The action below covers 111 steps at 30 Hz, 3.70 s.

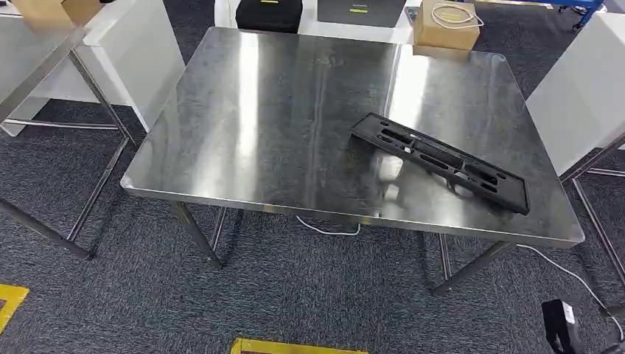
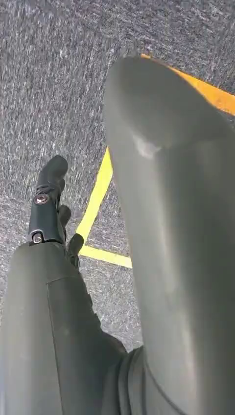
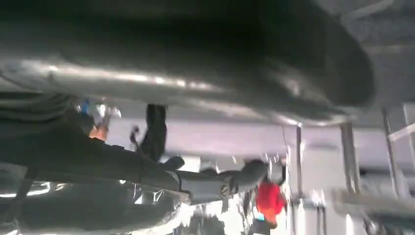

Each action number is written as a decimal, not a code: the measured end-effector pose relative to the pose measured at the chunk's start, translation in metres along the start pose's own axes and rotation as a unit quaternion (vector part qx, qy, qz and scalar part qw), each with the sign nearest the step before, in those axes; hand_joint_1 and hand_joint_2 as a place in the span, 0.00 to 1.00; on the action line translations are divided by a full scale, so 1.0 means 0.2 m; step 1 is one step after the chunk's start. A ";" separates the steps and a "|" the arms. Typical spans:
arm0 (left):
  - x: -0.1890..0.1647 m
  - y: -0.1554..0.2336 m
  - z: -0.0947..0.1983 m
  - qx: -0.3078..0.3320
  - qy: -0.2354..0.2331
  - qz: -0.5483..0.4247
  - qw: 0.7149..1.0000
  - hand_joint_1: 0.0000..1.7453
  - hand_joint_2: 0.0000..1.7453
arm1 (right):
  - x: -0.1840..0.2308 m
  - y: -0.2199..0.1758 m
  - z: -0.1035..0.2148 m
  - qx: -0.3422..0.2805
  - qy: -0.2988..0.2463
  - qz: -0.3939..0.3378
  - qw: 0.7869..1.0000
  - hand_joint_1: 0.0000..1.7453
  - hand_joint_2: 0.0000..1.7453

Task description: Take the parts from the cabinet and place them on the table.

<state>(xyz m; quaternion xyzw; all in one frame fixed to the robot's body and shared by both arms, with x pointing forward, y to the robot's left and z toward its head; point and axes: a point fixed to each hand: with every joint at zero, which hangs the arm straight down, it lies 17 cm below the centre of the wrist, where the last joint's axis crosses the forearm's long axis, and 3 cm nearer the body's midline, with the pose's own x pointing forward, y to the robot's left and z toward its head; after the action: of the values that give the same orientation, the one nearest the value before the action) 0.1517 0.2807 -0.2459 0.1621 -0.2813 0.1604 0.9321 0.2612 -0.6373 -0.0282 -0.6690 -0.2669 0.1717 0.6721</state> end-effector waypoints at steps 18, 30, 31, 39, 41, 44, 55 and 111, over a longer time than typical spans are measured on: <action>0.07 0.08 -0.05 -0.015 -0.035 -0.069 0.997 0.00 0.00 | -0.19 0.97 1.17 0.364 0.163 -0.038 0.916 0.00 0.00; 0.14 0.09 -0.10 -0.025 -0.052 -0.109 0.992 0.00 0.00 | -0.06 1.13 1.62 0.481 0.173 -0.065 0.857 0.00 0.00; 0.15 0.09 -0.10 -0.025 -0.052 -0.109 0.992 0.00 0.00 | -0.05 1.14 1.64 0.489 0.171 -0.066 0.853 0.00 0.00; 0.16 0.11 -0.10 -0.020 -0.053 -0.110 0.992 0.00 0.00 | -0.01 1.16 1.71 0.519 0.157 -0.061 0.838 0.00 0.00; 0.16 0.11 -0.11 -0.019 -0.053 -0.110 0.992 0.00 0.00 | -0.01 1.17 1.71 0.520 0.151 -0.057 0.839 0.00 0.00; 0.16 0.11 -0.11 -0.019 -0.054 -0.111 0.992 0.00 0.00 | 0.00 1.16 1.71 0.518 0.143 -0.053 0.842 0.00 1.00; 0.17 0.12 -0.11 -0.018 -0.056 -0.113 0.992 0.00 0.00 | 0.02 1.14 1.64 0.482 0.133 -0.065 0.864 0.00 0.00; 0.19 0.14 -0.12 -0.017 -0.063 -0.116 0.991 0.00 0.00 | 0.00 1.15 1.71 0.489 0.146 -0.053 0.858 0.00 1.00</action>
<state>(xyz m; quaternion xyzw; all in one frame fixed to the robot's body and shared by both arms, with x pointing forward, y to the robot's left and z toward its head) 0.1835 0.3232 -0.2373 0.1876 -0.3213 0.0362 0.9275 0.0887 -0.3509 -0.2680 -0.2567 -0.0819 0.1445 0.9521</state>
